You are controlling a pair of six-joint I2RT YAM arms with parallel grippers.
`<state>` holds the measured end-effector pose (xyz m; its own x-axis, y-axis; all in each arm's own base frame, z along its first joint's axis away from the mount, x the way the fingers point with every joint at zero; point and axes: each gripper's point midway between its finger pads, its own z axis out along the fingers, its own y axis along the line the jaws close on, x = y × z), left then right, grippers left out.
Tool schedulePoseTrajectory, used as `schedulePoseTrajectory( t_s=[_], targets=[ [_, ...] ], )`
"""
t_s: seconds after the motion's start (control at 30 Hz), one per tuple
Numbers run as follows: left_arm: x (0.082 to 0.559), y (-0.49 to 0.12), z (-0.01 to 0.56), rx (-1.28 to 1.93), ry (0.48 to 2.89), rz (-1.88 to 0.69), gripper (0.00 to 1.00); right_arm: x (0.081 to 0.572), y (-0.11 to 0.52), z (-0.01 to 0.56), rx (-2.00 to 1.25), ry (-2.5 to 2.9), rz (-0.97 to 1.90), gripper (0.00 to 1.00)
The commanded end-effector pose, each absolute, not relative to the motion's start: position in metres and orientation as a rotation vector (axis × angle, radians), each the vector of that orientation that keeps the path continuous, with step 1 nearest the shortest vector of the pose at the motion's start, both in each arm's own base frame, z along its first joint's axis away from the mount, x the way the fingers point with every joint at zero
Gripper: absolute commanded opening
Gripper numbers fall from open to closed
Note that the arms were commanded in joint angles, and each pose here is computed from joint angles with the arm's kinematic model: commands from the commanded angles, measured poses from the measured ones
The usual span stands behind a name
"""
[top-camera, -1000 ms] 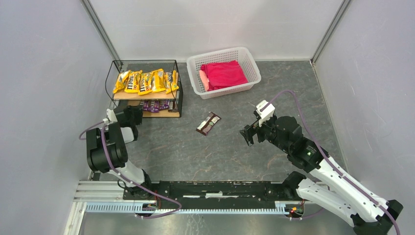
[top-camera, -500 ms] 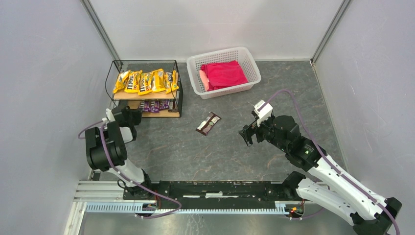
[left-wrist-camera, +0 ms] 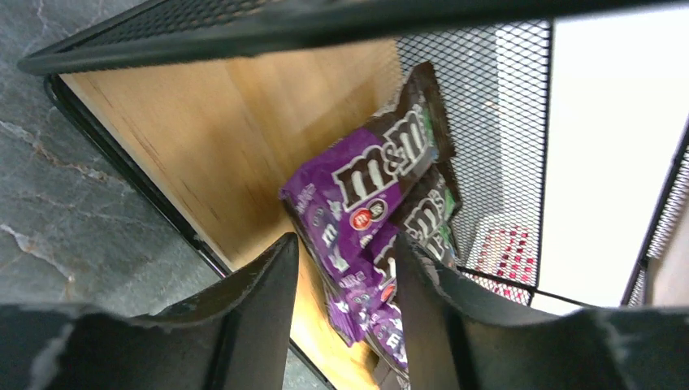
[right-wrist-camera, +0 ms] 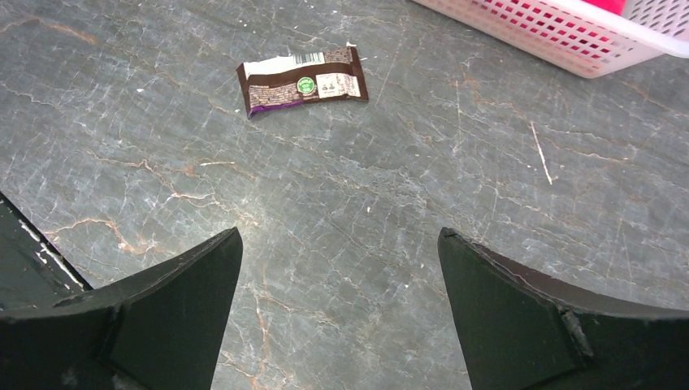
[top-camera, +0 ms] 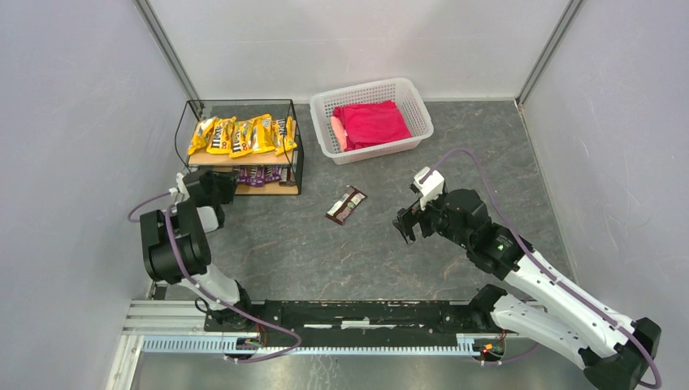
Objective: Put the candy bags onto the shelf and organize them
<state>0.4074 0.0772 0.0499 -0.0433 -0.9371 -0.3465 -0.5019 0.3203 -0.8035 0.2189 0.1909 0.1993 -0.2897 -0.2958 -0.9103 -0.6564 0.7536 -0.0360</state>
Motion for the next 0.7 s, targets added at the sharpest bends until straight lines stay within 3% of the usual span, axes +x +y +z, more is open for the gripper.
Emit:
schedulePoseTrajectory(
  t_s=[0.0,0.07,0.17,0.67],
  targets=[
    [0.394,0.083,0.071,-1.276,1.698,-0.537,0.61,0.221,0.205,0.202,-0.731,1.864,0.483,0.98],
    [0.381,0.082,0.068,-1.319,1.727,-0.504,0.84,0.223,0.207,0.196,-0.731,1.888,0.484,0.98],
    [0.361,0.077,0.067,-1.366,1.782,-0.468,0.97,0.222,0.214,0.185,-0.75,1.928,0.506,0.98],
    [0.274,0.023,0.078,-1.308,1.925,-0.569,1.0,0.247,0.268,0.149,-0.682,2.12,0.654,0.98]
  ],
)
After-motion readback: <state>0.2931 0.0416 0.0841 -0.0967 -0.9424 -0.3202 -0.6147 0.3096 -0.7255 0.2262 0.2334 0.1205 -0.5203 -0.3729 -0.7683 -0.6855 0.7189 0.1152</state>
